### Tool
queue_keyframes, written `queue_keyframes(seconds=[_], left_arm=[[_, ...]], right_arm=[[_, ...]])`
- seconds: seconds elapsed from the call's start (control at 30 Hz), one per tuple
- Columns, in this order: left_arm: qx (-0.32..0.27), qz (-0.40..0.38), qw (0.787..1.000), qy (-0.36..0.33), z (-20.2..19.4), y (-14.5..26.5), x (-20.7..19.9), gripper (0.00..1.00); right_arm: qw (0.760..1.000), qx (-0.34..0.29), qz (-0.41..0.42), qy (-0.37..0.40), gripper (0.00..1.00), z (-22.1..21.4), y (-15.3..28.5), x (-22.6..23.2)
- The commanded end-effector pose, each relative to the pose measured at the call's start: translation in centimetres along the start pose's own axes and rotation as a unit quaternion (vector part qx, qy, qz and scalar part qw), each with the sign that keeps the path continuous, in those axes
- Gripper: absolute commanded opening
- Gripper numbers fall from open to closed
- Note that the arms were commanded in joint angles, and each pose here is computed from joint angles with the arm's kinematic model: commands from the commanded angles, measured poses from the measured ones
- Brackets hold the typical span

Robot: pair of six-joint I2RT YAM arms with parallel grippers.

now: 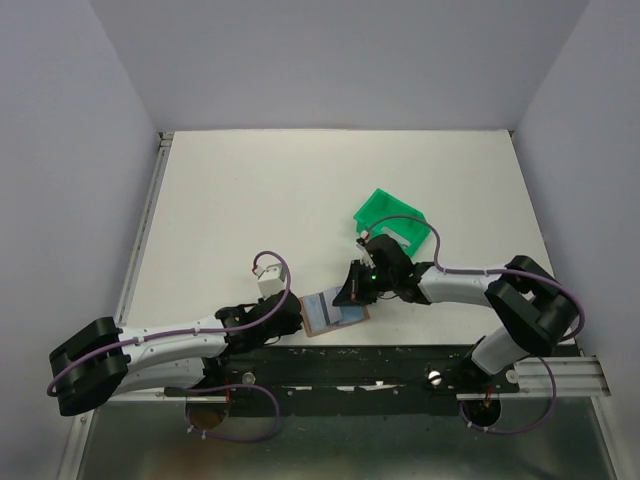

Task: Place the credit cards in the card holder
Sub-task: Insert the credit card into the card holder.

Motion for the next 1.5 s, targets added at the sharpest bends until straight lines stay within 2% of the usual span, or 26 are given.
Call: queue_keyframes(seconds=[0.0, 0.57, 1.07, 1.13, 1.27, 1.47], left_arm=[[0.02, 0.009, 1.0, -0.008, -0.9, 0.2, 1.0, 0.0], [0.019, 0.01, 1.0, -0.01, -0.9, 0.1, 0.9, 0.0], [0.02, 0.011, 1.0, -0.009, -0.9, 0.1, 1.1, 0.0], [0.019, 0.012, 1.0, -0.009, -0.9, 0.1, 1.2, 0.0], [0.018, 0.01, 1.0, -0.008, -0.9, 0.2, 1.2, 0.0], [0.017, 0.008, 1.0, -0.007, -0.9, 0.2, 1.2, 0.0]], right_arm=[[1.0, 0.003, 0.006, -0.009, 0.0, -0.2, -0.8, -0.3], [0.996, 0.058, 0.061, 0.015, 0.0, -1.8, -2.6, 1.9], [0.995, 0.061, 0.069, 0.022, 0.0, -2.0, -2.4, 2.5], [0.996, 0.056, 0.058, 0.025, 0.04, -1.9, -2.1, 2.3], [0.998, 0.039, 0.038, 0.039, 0.19, -1.3, -0.9, 2.6], [0.998, 0.032, 0.016, 0.054, 0.28, -0.6, 0.4, 3.1]])
Point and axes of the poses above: each gripper's point midway between its finger pads, its own y axis back along the fingers, its own x axis along the line the jaws close on, z = x × y, the point moved 4 cm from there along y, back along the fingers, and after that the axes turned 7 degrees about y, right-handed, at the moved point
